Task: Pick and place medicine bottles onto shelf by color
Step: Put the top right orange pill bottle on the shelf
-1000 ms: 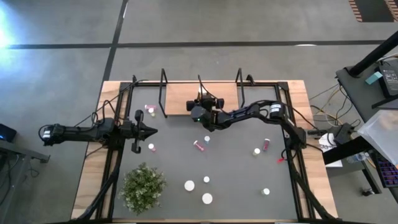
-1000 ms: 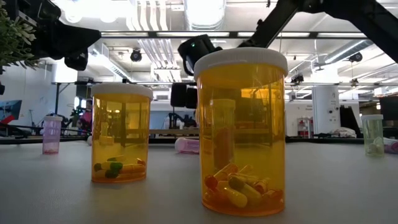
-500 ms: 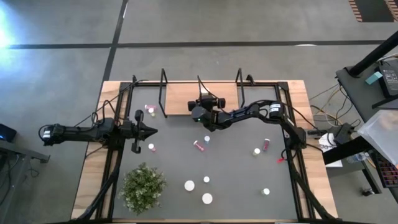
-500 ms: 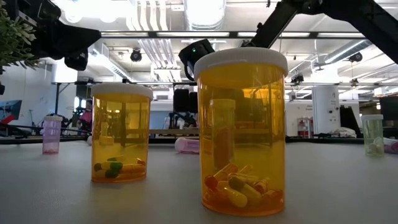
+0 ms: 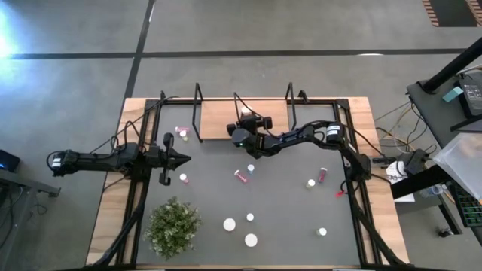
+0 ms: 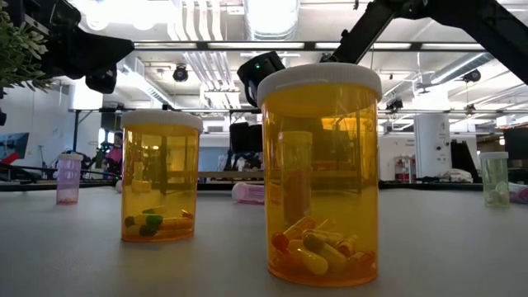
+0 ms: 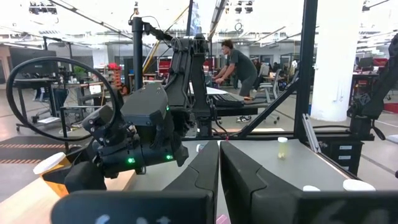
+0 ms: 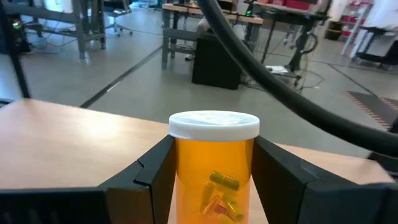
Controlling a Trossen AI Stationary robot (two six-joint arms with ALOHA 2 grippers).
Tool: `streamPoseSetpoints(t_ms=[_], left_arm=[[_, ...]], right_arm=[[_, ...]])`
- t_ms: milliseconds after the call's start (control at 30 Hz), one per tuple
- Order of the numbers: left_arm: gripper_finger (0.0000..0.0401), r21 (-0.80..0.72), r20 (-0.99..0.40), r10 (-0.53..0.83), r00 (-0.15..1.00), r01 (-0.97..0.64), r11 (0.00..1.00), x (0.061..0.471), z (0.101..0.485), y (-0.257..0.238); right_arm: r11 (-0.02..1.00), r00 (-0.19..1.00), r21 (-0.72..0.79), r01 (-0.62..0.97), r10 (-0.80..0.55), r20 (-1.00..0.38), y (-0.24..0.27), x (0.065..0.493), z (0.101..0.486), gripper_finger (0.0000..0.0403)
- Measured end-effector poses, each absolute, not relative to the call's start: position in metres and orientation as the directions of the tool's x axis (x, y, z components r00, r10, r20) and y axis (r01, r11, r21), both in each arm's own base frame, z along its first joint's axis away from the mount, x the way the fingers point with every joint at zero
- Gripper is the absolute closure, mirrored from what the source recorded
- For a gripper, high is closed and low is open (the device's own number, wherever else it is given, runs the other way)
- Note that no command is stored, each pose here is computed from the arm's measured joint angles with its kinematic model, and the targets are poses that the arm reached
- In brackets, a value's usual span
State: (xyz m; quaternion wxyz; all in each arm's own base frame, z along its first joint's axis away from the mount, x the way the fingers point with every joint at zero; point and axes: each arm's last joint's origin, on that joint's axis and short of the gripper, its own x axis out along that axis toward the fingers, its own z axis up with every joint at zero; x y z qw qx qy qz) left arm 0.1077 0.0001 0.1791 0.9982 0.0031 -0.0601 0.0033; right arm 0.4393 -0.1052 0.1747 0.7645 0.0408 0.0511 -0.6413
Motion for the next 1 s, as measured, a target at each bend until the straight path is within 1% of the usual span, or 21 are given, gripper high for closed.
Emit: streamPoseSetpoints(t_ms=[233,467,733,1000], left_arm=[[0.0401,0.006,0.12,0.006,0.993,-0.007,1.0,0.1077,0.1791,0.0001],[0.0401,0.005,0.12,0.006,0.993,-0.007,1.0,0.1077,0.1791,0.0001],[0.0401,0.006,0.12,0.006,0.993,-0.007,1.0,0.1077,0.1791,0.0002],[0.0401,0.006,0.12,0.006,0.993,-0.007,1.0,0.1077,0.1791,0.0001]], right_arm=[[0.197,0.194,-0.009,0.98,-0.97,-0.15,-0.1048,0.4391,0.1726,0.023],[0.18,0.186,0.053,0.982,-0.969,-0.163,-0.1048,0.4377,0.1703,0.0227],[0.179,0.188,0.067,0.981,-0.968,-0.165,-0.1048,0.4377,0.1702,0.0195],[0.204,0.212,0.061,0.977,-0.961,-0.177,-0.1052,0.4382,0.1697,0.0154]])
